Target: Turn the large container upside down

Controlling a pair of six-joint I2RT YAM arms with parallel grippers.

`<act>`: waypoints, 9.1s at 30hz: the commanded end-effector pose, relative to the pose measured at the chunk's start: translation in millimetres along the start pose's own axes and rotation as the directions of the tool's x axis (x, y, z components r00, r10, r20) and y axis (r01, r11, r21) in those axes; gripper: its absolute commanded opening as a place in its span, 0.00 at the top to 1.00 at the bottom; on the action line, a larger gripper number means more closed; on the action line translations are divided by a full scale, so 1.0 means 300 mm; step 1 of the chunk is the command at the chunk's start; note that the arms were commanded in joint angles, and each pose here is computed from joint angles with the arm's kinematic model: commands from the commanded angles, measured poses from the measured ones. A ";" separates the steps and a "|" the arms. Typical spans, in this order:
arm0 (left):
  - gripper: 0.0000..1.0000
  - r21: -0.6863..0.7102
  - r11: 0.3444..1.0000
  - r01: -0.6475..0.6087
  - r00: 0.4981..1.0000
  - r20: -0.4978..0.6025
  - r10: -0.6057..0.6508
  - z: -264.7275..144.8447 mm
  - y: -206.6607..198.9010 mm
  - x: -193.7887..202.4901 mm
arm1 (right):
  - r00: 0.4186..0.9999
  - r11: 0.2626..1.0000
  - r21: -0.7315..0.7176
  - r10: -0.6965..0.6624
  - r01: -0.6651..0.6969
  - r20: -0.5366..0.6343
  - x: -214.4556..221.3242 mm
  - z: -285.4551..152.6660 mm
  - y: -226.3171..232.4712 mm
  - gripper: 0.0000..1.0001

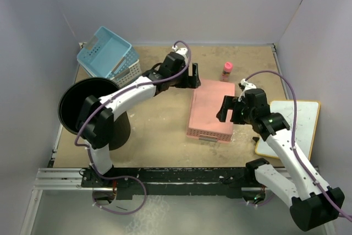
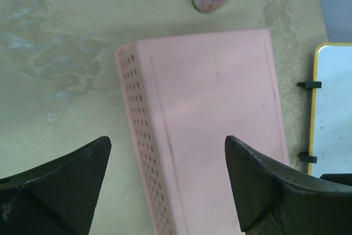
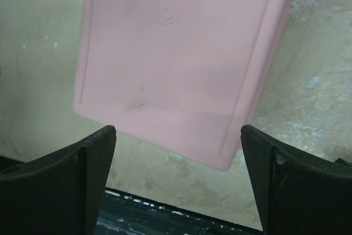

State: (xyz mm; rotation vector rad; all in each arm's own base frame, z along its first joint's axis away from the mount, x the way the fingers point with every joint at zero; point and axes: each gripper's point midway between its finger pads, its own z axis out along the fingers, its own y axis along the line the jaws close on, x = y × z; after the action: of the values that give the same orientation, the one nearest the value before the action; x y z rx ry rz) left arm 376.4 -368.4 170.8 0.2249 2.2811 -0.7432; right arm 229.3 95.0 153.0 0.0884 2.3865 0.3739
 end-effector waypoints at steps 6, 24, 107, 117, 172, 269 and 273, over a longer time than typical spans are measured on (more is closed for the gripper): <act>0.19 -0.078 0.994 -0.073 0.991 0.104 0.081 -0.234 0.026 -0.124 | 0.994 0.989 -0.141 -0.050 0.036 -0.099 0.066 -0.018 0.070 0.04; 0.19 -0.067 0.991 -0.111 0.994 -0.015 0.111 -0.260 0.073 0.018 | 0.989 0.994 -0.057 0.091 -0.098 -0.112 0.062 0.186 0.044 0.02; 0.15 -0.576 0.739 0.351 0.825 0.564 0.047 -0.765 0.689 -0.669 | 0.955 0.976 0.104 0.159 -0.190 0.251 -0.277 0.121 -0.063 0.01; 0.18 -0.455 0.700 0.550 0.737 0.659 -0.151 -0.594 0.871 -0.813 | 0.964 0.979 0.082 0.167 -0.187 0.205 -0.243 0.132 -0.050 0.01; 1.00 0.548 0.826 -0.130 0.895 0.423 -0.140 -0.766 -0.325 -0.679 | 0.777 0.740 0.509 0.028 -0.439 0.629 -0.639 -0.460 -0.333 0.00; 0.43 0.321 0.935 -0.153 0.879 -0.387 0.277 -0.207 -0.062 0.601 | 0.958 0.743 0.630 0.286 -0.229 0.010 -0.023 -0.085 -0.381 0.00; 0.44 0.315 0.944 -0.103 0.912 -0.349 0.216 -0.139 -0.082 0.586 | 0.924 0.763 0.579 0.379 -0.285 -0.044 0.072 -0.021 -0.343 0.00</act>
State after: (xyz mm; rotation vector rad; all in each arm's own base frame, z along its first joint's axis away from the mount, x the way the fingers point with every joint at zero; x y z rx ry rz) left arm 200.2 -348.2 81.6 0.8208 2.5467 -0.9100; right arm 229.8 -8.4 134.5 0.6700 2.5216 -0.2294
